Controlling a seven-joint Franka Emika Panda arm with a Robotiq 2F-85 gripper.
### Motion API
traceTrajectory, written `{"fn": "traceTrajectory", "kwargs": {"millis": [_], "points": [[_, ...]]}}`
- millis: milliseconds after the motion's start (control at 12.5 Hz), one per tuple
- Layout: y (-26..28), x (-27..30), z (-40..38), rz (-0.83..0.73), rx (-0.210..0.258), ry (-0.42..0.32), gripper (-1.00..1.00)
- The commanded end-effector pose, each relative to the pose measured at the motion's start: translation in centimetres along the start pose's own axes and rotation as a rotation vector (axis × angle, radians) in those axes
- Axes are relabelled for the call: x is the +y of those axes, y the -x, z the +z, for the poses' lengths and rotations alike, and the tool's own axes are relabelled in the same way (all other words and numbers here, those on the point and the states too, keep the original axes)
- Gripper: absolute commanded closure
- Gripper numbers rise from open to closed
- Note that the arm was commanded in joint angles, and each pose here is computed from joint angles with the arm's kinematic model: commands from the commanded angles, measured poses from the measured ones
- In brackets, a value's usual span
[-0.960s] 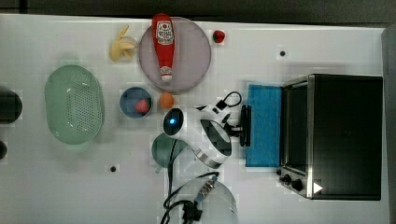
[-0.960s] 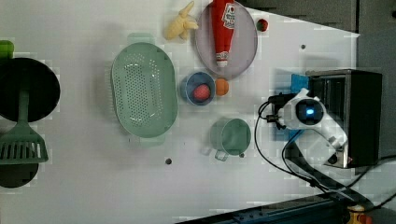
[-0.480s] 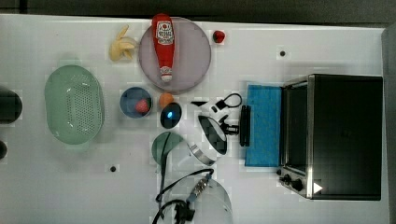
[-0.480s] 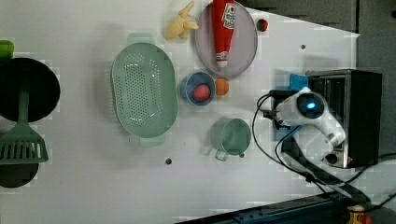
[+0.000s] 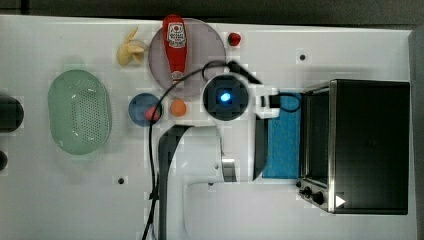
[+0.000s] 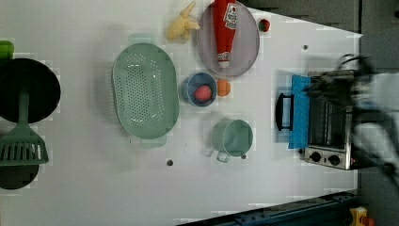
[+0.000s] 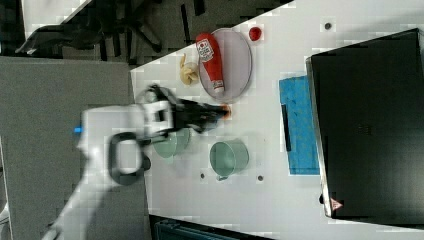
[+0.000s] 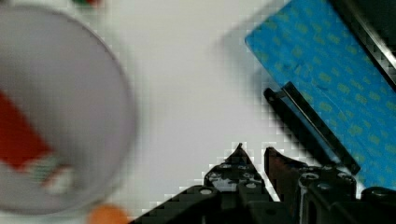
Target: Flap open oven.
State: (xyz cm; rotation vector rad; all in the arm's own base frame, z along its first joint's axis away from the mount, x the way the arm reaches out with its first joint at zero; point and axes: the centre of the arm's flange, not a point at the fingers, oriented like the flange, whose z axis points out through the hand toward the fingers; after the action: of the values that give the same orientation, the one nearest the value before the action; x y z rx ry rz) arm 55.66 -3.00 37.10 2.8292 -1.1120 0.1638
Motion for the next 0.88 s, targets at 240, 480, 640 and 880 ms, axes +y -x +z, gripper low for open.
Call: {"fn": "traceTrajectory", "kwargs": {"millis": [240, 480, 640, 880], "points": [[-0.5, 3.7, -15.7, 0.169, -0.118, -0.036, 0.65], [-0.1, 5.6, -21.3, 0.206, -0.172, 0.014, 0.65], [-0.4, 5.6, -23.4, 0.212, -0.149, -0.010, 0.65], [-0.4, 5.5, -23.6, 0.213, -0.143, -0.016, 0.65]]}}
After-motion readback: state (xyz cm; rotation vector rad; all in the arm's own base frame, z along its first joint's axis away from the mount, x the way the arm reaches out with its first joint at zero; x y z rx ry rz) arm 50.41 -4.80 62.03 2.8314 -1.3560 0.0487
